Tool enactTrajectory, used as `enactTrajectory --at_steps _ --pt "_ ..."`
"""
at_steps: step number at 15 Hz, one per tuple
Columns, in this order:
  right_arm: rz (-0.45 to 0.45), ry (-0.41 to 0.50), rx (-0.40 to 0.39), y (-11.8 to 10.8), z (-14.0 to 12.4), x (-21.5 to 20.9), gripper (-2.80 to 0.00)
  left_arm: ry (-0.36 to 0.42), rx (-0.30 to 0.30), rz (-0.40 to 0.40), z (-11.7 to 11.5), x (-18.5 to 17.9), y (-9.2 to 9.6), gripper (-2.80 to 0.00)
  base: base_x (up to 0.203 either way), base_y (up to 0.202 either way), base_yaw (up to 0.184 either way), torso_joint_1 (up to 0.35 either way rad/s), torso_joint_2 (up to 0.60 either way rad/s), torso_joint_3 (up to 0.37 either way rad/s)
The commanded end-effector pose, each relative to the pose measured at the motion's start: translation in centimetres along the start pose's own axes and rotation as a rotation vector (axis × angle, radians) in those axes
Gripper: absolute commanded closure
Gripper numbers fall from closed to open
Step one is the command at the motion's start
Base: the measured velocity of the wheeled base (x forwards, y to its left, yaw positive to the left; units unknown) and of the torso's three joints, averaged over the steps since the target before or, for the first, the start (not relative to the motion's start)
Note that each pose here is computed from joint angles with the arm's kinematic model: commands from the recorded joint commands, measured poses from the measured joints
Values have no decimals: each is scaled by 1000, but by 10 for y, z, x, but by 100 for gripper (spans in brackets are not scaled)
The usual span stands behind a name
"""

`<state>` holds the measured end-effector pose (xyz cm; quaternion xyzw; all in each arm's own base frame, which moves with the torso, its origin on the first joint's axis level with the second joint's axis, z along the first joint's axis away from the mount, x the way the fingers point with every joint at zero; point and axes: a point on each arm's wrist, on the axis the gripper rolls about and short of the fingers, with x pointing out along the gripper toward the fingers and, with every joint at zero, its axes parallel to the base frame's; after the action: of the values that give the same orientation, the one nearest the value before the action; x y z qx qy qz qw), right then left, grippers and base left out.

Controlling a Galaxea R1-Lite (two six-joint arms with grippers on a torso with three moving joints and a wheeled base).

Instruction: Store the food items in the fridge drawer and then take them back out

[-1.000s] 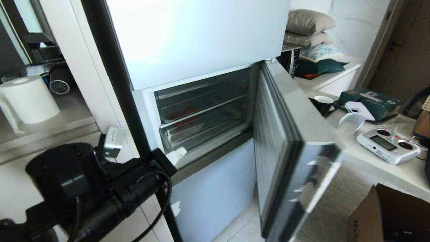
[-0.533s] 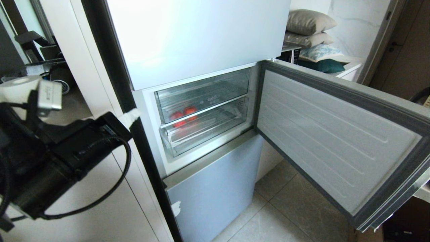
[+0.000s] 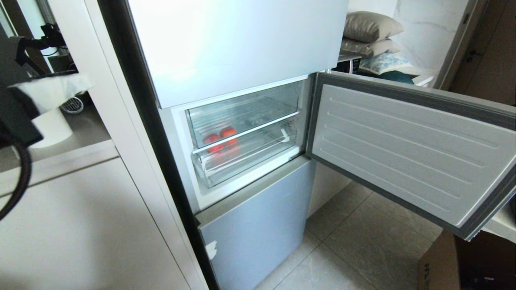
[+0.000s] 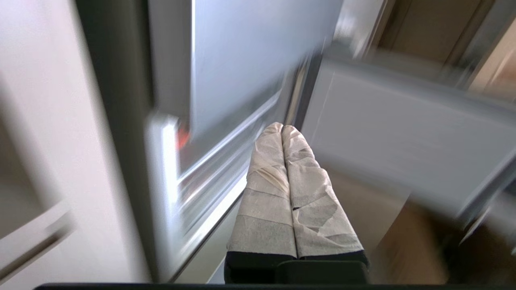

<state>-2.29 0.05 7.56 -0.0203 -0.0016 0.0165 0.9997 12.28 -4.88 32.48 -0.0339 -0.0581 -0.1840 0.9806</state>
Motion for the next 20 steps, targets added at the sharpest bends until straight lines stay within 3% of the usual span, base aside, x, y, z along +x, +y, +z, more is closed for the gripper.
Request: enactTrajectory --at_steps 1,2,5,7,8,9,13,16,18,20 --pt "1 -1 -1 0 0 0 0 71 41 37 0 -59 2 0 0 0 0 0 0 0" --pt "1 -1 -1 0 0 0 0 71 47 102 -4 -73 5 0 0 0 0 0 0 0" --pt "1 -1 -3 0 0 0 0 37 76 417 -23 -107 14 0 0 0 0 0 0 0" --pt "1 -1 -11 0 0 0 0 72 85 587 -58 -127 14 0 0 0 0 0 0 0" --pt "1 -1 -10 0 0 0 0 107 81 624 -79 -133 14 0 0 0 0 0 0 0" --pt "-1 0 -10 0 0 0 0 148 73 621 -101 -138 13 0 0 0 0 0 0 0" --pt "-12 2 0 0 0 0 0 284 26 460 -171 -152 9 0 0 0 0 0 0 0" --pt "-27 24 22 -1 8 0 0 378 79 440 -216 -160 9 0 0 0 0 0 0 0" --pt "-21 42 98 -2 37 2 0 360 130 432 -219 -160 10 0 0 0 0 0 0 0" --pt "-11 130 165 -4 66 19 0 363 144 397 -219 -160 10 0 0 0 0 0 0 0"
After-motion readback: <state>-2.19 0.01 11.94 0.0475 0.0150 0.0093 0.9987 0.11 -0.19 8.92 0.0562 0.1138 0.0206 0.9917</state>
